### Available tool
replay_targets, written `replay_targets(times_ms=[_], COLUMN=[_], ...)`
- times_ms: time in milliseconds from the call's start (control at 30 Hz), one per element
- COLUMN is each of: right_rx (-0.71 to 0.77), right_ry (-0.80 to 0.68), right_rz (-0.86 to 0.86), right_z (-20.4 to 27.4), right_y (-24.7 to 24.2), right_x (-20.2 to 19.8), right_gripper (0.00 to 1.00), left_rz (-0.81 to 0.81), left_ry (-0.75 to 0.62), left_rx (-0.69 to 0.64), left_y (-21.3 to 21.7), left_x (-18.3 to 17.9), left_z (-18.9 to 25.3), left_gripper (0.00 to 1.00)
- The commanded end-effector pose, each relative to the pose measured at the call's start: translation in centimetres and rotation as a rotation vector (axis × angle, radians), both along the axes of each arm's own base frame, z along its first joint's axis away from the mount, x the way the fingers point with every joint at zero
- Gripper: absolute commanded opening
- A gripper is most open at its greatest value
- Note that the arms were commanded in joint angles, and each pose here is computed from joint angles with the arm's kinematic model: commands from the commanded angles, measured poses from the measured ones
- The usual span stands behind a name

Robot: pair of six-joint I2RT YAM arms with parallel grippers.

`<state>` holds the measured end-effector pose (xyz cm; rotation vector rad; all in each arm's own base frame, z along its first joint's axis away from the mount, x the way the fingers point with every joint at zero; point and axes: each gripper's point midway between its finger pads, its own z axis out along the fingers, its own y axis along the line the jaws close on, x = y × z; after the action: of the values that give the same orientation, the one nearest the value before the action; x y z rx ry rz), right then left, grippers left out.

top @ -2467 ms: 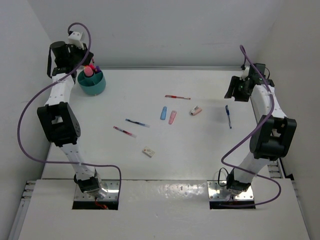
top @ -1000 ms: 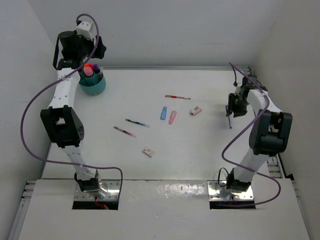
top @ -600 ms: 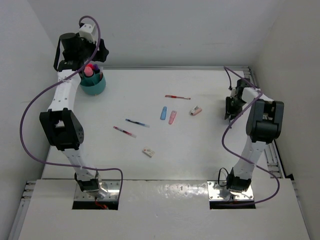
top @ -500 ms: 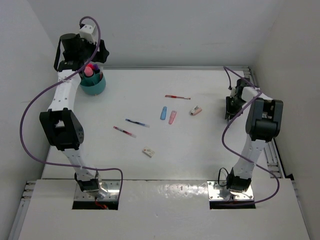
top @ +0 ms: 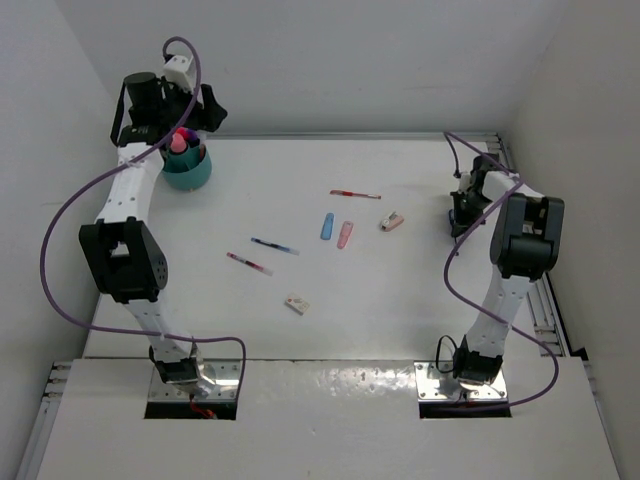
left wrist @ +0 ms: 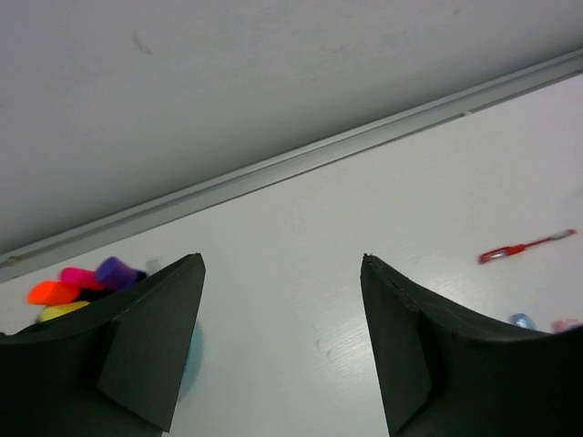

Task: Sort the stationery into containers
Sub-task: Grab a piece of stationery with the right arm, then pass the stationery from the right arm to the left

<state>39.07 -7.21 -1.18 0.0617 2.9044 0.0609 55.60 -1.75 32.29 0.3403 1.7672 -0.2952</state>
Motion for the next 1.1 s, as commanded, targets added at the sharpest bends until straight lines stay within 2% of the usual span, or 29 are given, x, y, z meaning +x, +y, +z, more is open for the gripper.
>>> replay_targets(times_ms=[0,67,100,133,200,233,267,367,500,633,833,1067], right_rx=[0.105,0.160,0.222,0.262,0.365,0.394,0.436,0.547,0.607,0.644,0.654,0.653], right_ry=[-0.080,-0.200,-0.284,-0.367,-0.459,-0.495,-0.537,-0.617,-0.633,-0.664,-0.692,-0.716], right_rz=[0.106,0.120,0.172,0.152,0.214,0.227,0.316,0.421,0.490,0.552,0.593,0.611], right_z=[2.9,7.0,9.2,12.5,16.3,18.0,20.5,24.7,26.4,27.9,29.1,29.8], right_y=[3.3,5.4,7.7,9.3,14.2,15.2,19.4,25.7,31.5,35.4,37.1,37.5], right_x=[1.1,2.1,3.1,3.6,4.2,4.3,3.7,3.0,1.9,1.4,1.2,1.4], right_gripper=[0.00,0.00,0.00,0.00,0.00,0.00,0.00,0.00,0.00,0.00,0.00,0.00], left_rz=[-0.133,-0.220,-0.255,-0.317,-0.386,-0.413,-0.459,-0.553,-0.607,-0.628,-0.677,-0.715], left_ry=[-0.060,0.000,-0.012,0.036,0.067,0.078,0.072,0.117,0.148,0.143,0.141,0.222], left_rx=[-0.129,-0.263,-0.342,-0.393,-0.473,-0.491,-0.497,-0.543,-0.569,-0.614,-0.649,-0.643], left_y=[-2.9,-4.8,-5.8,-7.4,-10.1,-11.0,-12.1,-16.0,-19.6,-20.9,-22.5,-25.3], left_x=[-2.0,-3.5,-3.9,-5.0,-6.4,-7.0,-7.7,-10.0,-10.9,-10.8,-11.3,-12.3], left_z=[3.2,2.2,3.3,2.2,2.2,2.2,2.4,2.6,2.9,3.8,4.8,3.1], left_gripper=[0.75,0.75,0.75,0.75,0.75,0.75,0.75,0.76,0.76,0.76,0.76,0.73])
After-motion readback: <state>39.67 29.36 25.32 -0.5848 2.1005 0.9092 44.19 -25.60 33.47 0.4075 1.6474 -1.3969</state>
